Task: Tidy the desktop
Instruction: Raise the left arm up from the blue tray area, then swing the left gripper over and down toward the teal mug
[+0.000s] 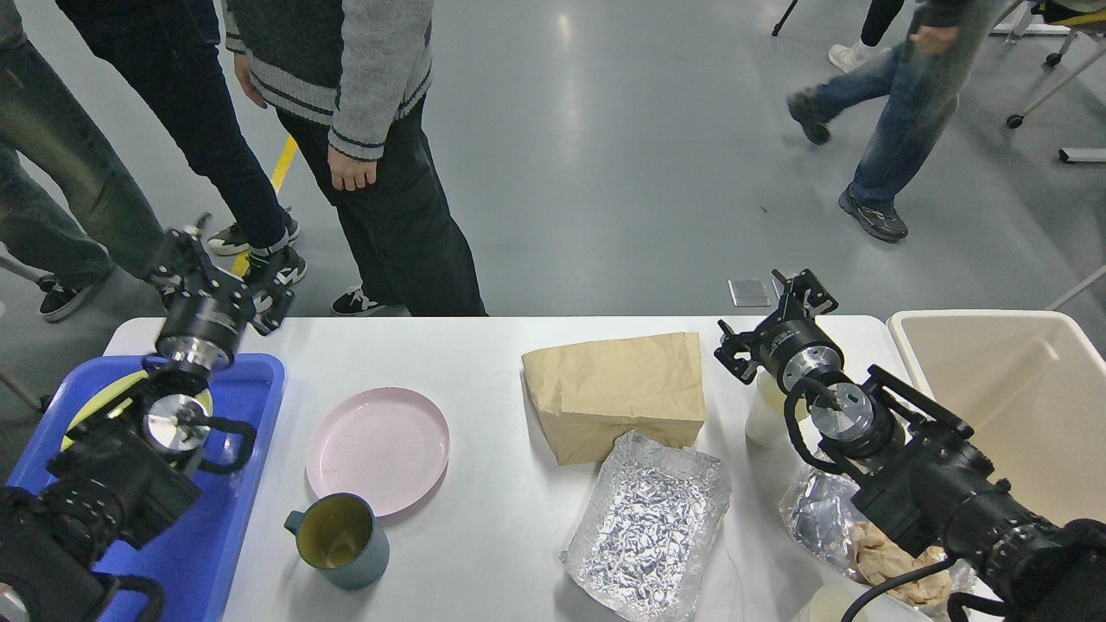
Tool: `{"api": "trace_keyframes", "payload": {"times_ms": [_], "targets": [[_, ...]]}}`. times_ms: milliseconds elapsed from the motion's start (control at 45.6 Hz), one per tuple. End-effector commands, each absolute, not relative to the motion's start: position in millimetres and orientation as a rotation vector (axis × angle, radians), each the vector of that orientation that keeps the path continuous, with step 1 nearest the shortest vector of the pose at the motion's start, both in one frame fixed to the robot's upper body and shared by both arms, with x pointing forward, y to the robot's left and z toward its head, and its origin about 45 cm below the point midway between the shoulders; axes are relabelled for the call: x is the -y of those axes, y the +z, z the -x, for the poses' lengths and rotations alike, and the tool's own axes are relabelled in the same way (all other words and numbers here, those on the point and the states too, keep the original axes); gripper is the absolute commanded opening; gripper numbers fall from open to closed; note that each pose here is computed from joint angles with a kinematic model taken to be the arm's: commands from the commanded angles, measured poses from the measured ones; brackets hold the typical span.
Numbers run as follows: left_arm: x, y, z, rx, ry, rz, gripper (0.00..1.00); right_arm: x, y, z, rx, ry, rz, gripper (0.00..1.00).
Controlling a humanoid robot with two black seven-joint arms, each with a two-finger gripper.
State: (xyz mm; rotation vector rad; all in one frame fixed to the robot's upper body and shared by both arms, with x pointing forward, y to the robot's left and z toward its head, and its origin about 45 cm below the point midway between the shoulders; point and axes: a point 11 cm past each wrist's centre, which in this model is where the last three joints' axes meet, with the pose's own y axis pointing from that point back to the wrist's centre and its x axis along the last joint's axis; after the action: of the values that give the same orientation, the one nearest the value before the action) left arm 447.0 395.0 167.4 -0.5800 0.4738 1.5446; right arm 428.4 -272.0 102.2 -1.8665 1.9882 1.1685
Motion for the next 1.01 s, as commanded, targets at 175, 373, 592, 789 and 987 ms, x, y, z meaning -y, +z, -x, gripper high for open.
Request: {"api": "trace_keyframes", "payload": {"times_ms": [175,373,592,789,987], "targets": [[-400.6,268.9,-501.1,0.001,1.431,-0.044,0.96,271.7,102.2,-428.4,-1.987,1.169,1.867,1.0],[-368.8,288.7,-516.3,0.255,1.183,-0.494,0.96,271.6,102.9,-428.9,-1.986,1.168,1.868,1.0],[-333.8,262.4,-515.1,0.292,1.037,-0.636,0.96,271.7,102.2,-428.4,-1.987,1.169,1.867,1.0],[-322.1,286.1,-521.6,0.458,0.826,-0.907,0.96,271.1,103.2,-429.0,-1.984,1.168,1.869,1.0],[-292.1,300.5,-519.5,0.411,0.67,-0.932,0.96,271.3,102.5,-428.5,-1.985,1.169,1.868,1.0]]}}
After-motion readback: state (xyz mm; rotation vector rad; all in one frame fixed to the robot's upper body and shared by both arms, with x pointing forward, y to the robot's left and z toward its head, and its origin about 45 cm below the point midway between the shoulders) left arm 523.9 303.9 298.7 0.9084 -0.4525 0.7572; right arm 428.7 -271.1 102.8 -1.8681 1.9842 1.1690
